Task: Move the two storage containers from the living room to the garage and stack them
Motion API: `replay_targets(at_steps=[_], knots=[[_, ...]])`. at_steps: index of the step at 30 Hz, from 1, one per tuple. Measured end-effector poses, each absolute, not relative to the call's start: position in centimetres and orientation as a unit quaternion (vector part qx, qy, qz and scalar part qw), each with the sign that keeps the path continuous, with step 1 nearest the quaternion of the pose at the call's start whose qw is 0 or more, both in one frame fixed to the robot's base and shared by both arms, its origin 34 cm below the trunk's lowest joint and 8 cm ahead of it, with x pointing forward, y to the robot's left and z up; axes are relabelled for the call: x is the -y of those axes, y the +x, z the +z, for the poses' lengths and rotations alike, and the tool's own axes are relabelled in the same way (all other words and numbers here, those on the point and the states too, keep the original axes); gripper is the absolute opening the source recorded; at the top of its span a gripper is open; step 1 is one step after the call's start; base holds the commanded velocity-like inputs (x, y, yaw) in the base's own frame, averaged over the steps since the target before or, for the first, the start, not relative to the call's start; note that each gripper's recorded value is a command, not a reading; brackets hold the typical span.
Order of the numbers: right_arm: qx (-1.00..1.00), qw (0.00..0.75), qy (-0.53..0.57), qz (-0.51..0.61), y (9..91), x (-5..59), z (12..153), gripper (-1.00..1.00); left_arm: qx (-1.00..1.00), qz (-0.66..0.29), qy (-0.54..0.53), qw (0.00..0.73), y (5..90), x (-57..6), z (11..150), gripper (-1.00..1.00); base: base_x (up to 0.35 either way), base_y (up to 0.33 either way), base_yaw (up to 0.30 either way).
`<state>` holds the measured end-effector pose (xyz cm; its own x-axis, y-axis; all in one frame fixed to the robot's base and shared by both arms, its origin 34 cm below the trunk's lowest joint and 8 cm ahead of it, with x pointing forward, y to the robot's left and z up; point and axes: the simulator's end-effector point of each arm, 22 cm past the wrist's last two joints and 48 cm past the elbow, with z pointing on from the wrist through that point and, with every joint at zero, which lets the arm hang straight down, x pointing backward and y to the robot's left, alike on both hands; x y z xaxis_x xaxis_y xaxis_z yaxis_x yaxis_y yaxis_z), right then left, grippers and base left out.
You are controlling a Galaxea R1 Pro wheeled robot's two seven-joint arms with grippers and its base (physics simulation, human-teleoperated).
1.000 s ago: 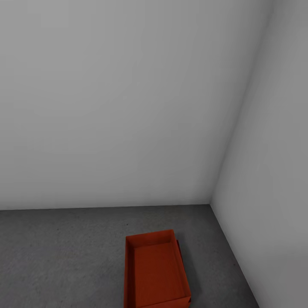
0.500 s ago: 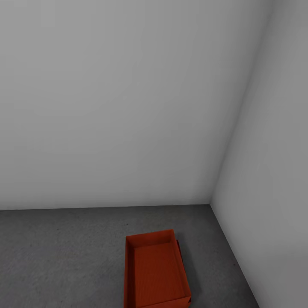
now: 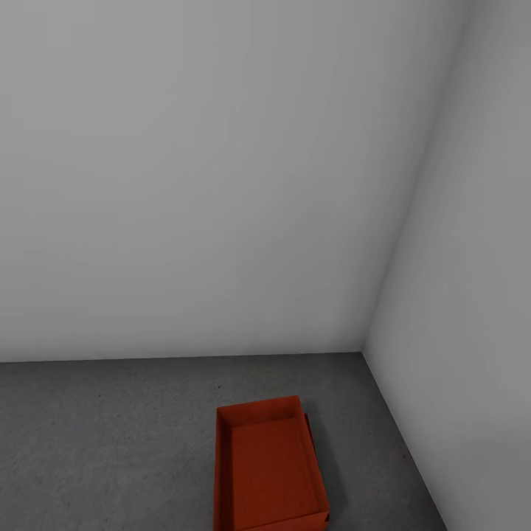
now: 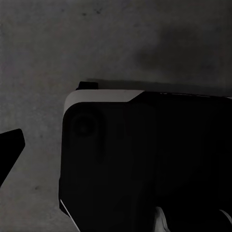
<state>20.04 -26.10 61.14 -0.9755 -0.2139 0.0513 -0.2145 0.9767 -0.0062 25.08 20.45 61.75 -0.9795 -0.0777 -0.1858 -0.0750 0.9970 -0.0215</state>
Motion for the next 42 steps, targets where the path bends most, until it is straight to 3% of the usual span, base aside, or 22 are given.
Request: replay_targets(at_steps=[42], knots=[[0.994, 0.027, 0.106, 0.008, 19.81, 26.41, 61.14, 1.00, -0.995, -0.007, -0.038, 0.094, 25.08, -20.45, 61.75, 1.00, 0.000, 0.000, 0.000]])
